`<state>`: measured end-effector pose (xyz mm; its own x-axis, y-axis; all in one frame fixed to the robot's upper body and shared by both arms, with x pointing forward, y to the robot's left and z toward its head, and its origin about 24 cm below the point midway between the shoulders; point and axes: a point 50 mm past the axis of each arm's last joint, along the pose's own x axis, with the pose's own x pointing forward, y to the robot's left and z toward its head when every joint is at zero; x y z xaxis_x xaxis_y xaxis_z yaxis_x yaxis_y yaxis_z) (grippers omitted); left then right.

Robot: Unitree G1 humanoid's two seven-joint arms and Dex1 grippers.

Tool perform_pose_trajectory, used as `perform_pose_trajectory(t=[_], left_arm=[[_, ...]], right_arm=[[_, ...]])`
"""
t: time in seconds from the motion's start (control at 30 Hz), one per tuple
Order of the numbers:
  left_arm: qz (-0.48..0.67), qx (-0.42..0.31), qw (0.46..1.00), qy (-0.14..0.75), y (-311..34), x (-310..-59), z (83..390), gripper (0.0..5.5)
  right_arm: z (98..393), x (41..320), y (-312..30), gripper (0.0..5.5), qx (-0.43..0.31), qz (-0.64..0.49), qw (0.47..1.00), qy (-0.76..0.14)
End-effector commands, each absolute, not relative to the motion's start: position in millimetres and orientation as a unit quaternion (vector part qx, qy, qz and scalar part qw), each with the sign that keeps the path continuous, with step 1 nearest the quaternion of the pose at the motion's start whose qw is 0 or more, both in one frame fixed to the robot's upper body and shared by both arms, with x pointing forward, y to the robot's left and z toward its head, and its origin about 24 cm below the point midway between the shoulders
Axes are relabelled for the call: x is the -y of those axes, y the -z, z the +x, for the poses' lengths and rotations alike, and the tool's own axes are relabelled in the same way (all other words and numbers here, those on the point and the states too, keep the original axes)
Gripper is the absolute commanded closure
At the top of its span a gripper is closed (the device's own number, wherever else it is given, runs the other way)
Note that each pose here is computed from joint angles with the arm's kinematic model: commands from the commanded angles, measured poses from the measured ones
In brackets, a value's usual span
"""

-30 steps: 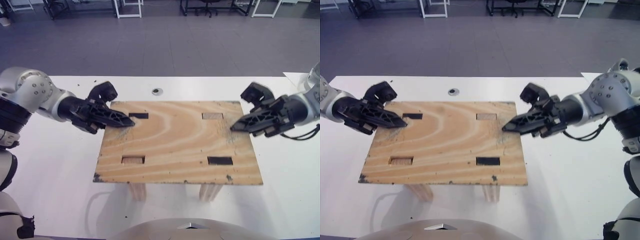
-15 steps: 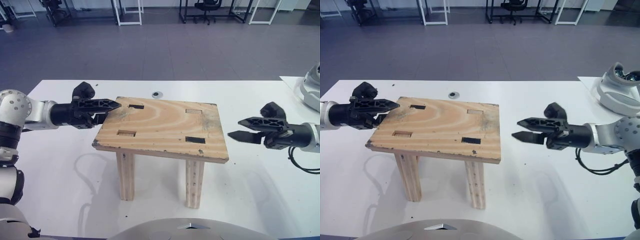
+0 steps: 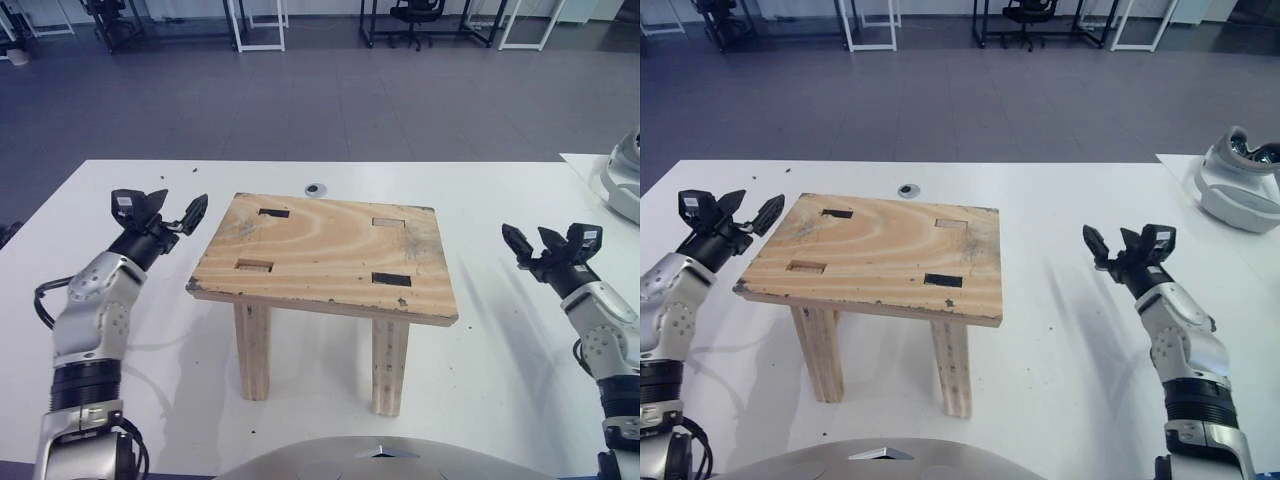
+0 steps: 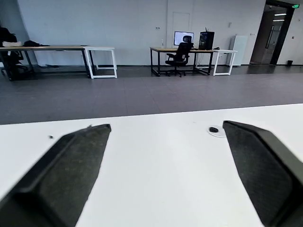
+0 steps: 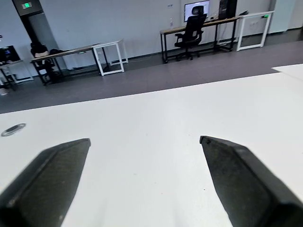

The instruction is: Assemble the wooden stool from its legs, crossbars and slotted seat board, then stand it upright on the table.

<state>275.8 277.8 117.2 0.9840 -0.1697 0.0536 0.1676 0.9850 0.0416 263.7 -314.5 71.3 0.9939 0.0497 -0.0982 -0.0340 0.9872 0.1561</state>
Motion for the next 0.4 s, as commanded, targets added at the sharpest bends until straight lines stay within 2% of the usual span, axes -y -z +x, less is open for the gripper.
perform_pose_trajectory(t=[0.03,0.13,0.4], left_arm=[[0.037,0.057,0.997,0.019,-122.3,-291.5,282.1,1.13],[0.044,0.062,0.997,0.0,-125.5,-300.9,288.8,1.13],[0.062,0.058,0.996,0.017,-127.2,-298.8,302.5,1.13]], right_arm=[[286.3,311.2,-85.8,1.17,-0.002,0.047,0.999,-0.001],[293.4,302.7,-82.7,1.17,0.01,0.028,0.999,0.013],[298.4,287.7,-75.7,1.17,0.02,-0.013,0.999,0.028]])
